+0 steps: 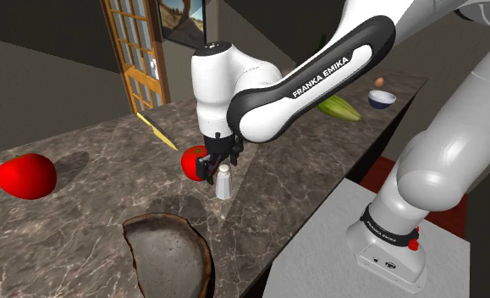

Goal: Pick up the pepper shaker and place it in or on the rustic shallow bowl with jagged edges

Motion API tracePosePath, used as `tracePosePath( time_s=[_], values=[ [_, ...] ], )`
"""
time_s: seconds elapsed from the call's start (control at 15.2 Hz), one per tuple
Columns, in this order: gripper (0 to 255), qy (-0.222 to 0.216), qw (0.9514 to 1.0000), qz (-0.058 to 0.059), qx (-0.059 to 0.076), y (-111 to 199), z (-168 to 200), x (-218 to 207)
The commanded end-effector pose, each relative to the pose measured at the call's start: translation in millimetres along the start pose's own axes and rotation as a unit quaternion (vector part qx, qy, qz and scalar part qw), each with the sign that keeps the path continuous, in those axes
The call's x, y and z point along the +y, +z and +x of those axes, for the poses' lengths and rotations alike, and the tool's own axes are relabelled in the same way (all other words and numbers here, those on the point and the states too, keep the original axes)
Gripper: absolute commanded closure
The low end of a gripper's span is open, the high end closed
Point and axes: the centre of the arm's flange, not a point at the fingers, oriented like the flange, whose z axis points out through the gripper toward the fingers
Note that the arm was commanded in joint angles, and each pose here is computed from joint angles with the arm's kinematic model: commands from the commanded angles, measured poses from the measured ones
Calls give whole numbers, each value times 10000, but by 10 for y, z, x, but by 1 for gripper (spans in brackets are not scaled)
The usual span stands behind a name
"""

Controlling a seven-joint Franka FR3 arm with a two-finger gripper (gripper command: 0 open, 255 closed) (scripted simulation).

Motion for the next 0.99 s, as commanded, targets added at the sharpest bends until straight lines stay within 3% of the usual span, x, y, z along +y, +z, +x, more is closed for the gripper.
tracePosePath(
  time_s=[0.0, 0.33, 0.4, 0.92],
  values=[
    [0, 0, 10000, 1, 2, 17, 7, 4],
    [0, 0, 10000, 1, 2, 17, 7, 4],
    [255, 0, 10000, 1, 2, 17, 7, 4],
    [255, 0, 10000, 1, 2, 16, 6, 5]
  ],
)
